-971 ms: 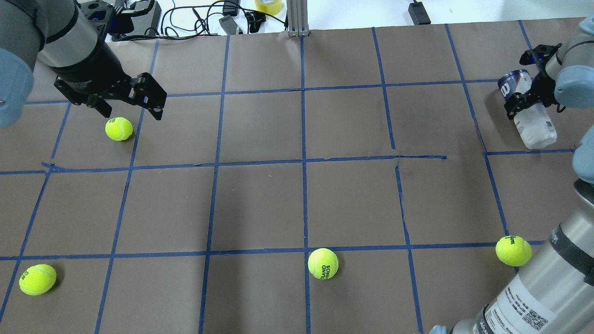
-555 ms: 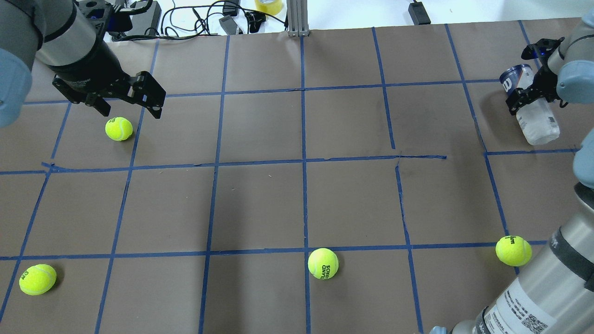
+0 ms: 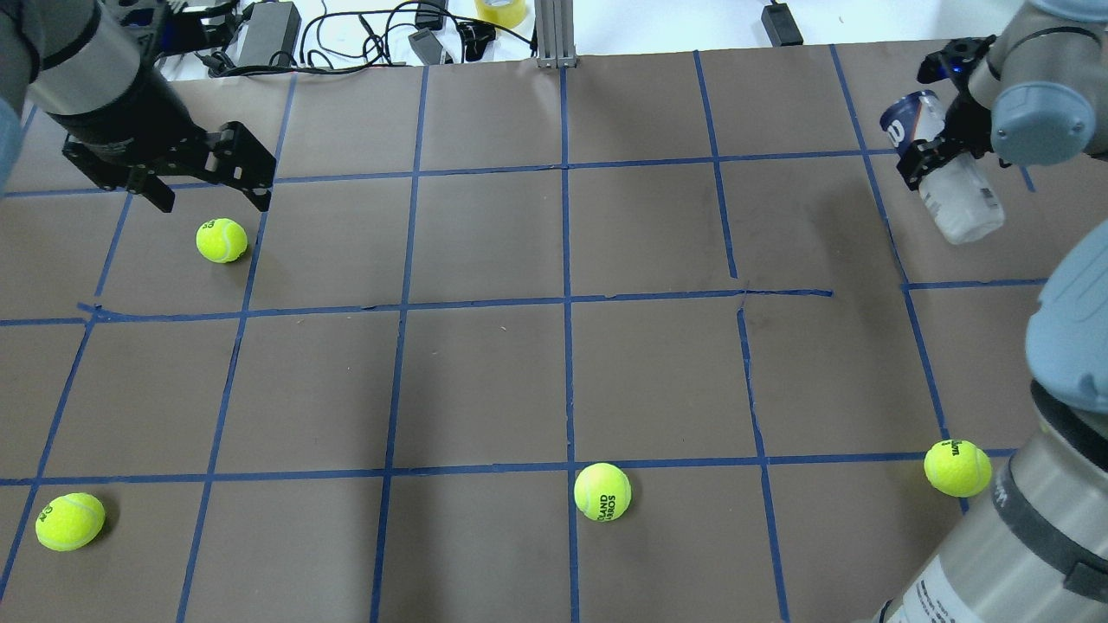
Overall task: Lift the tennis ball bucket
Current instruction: 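Carry the can with the right gripper toward the middle of the table, then set the can down lying on the table and withdraw the right gripper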
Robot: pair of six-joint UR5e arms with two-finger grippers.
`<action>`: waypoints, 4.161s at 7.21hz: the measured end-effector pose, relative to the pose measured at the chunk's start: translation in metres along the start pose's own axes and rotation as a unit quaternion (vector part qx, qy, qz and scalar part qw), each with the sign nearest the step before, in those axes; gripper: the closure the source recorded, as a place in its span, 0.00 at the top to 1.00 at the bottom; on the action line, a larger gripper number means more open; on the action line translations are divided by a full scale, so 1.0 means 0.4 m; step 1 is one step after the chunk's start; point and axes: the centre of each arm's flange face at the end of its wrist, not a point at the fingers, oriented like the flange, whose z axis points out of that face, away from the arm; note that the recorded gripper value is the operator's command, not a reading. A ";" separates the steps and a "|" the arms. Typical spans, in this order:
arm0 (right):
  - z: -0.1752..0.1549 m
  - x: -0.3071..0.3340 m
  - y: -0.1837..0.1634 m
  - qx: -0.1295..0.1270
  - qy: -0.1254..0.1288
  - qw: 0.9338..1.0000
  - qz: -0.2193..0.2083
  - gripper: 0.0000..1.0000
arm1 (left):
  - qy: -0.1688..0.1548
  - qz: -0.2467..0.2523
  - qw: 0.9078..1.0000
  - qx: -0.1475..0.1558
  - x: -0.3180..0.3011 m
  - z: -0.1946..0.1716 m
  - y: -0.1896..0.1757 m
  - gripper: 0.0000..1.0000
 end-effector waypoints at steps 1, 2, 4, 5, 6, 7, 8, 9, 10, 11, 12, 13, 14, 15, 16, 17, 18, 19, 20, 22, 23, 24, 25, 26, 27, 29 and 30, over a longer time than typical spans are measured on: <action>-0.026 -0.128 -0.070 0.009 0.003 0.998 -0.059 0.70 | 0.000 -0.011 1.000 0.000 -0.028 0.001 -0.004 1.00; -0.042 -0.266 -0.133 0.016 0.007 0.992 -0.127 0.71 | -0.001 -0.016 1.000 0.000 -0.042 0.001 -0.005 1.00; -0.054 -0.476 -0.213 0.035 0.025 0.958 -0.283 0.72 | -0.001 -0.019 1.000 -0.001 -0.052 0.006 -0.004 1.00; -0.052 -0.560 -0.242 0.048 0.035 0.937 -0.345 0.69 | -0.002 -0.020 1.000 -0.001 -0.053 0.005 -0.004 1.00; -0.049 -0.657 -0.268 0.058 0.040 0.916 -0.396 0.69 | -0.004 -0.021 1.000 -0.001 -0.057 0.002 -0.003 1.00; -0.038 -0.754 -0.295 0.063 0.041 0.889 -0.451 0.70 | -0.005 -0.022 1.000 -0.002 -0.061 0.002 -0.002 1.00; -0.036 -0.857 -0.325 0.070 0.044 0.860 -0.504 0.66 | -0.005 -0.024 1.000 -0.004 -0.064 0.004 -0.001 1.00; -0.037 -0.958 -0.350 0.076 0.045 0.838 -0.538 0.57 | -0.004 -0.024 1.000 -0.005 -0.065 0.006 0.000 1.00; -0.038 -1.046 -0.370 0.080 0.044 0.821 -0.563 0.53 | -0.003 -0.024 1.000 -0.005 -0.065 0.008 0.000 1.00; -0.037 -1.109 -0.385 0.082 0.043 0.809 -0.580 0.52 | -0.004 -0.024 1.000 -0.005 -0.066 0.011 0.000 1.00; -0.032 -1.147 -0.397 0.083 0.039 0.801 -0.591 0.52 | -0.004 -0.024 1.000 -0.005 -0.068 0.011 0.000 1.00; -0.027 -1.182 -0.405 0.085 0.033 0.796 -0.599 0.52 | -0.005 -0.024 1.000 -0.005 -0.068 0.012 -0.001 1.00; -0.017 -1.217 -0.410 0.087 0.028 0.791 -0.604 0.53 | -0.005 -0.024 1.000 -0.005 -0.068 0.012 0.000 1.00; -0.005 -1.249 -0.414 0.089 0.023 0.791 -0.605 0.53 | -0.006 -0.024 1.000 -0.005 -0.067 0.012 0.001 1.00; 0.002 -1.284 -0.416 0.091 0.019 0.791 -0.604 0.55 | -0.006 -0.024 1.000 -0.007 -0.067 0.012 0.002 1.00; 0.008 -1.308 -0.418 0.093 0.017 0.791 -0.604 0.74 | -0.006 -0.024 1.000 -0.008 -0.067 0.012 0.003 1.00; 0.013 -1.321 -0.419 0.096 0.015 0.791 -0.605 1.00 | -0.006 -0.024 1.000 -0.009 -0.067 0.012 0.004 1.00; 0.016 -1.326 -0.421 0.099 0.013 0.789 -0.606 1.00 | -0.005 -0.024 1.000 -0.009 -0.066 0.012 0.004 1.00; 0.013 -1.326 -0.423 0.103 0.017 0.787 -0.608 1.00 | -0.005 -0.024 1.000 -0.009 -0.066 0.012 0.004 1.00; -0.005 -1.324 -0.428 0.115 0.028 0.786 -0.607 1.00 | -0.004 -0.024 1.000 -0.009 -0.066 0.013 0.004 1.00; -0.016 -1.322 -0.429 0.118 0.031 0.786 -0.607 1.00 | -0.004 -0.024 1.000 -0.009 -0.066 0.012 0.004 1.00; -0.039 -1.316 -0.428 0.122 0.035 0.786 -0.605 1.00 | -0.005 -0.024 1.000 -0.009 -0.066 0.012 0.004 1.00; -0.085 -1.297 -0.425 0.129 0.040 0.788 -0.601 1.00 | -0.003 -0.024 1.000 -0.010 -0.066 0.015 0.003 1.00; -0.154 -1.255 -0.416 0.135 0.047 0.794 -0.591 1.00 | 0.001 -0.025 1.000 -0.010 -0.067 0.021 -0.002 1.00; -0.228 -1.190 -0.401 0.134 0.050 0.804 -0.577 1.00 | 0.003 -0.027 1.000 -0.011 -0.068 0.028 -0.009 1.00; -0.388 -0.991 -0.342 0.119 0.051 0.841 -0.525 1.00 | 0.027 -0.032 0.999 -0.007 -0.057 0.042 -0.024 1.00; -0.468 -0.883 -0.289 0.108 0.052 0.869 -0.481 1.00 | 0.054 -0.040 0.998 0.005 -0.043 0.049 -0.041 1.00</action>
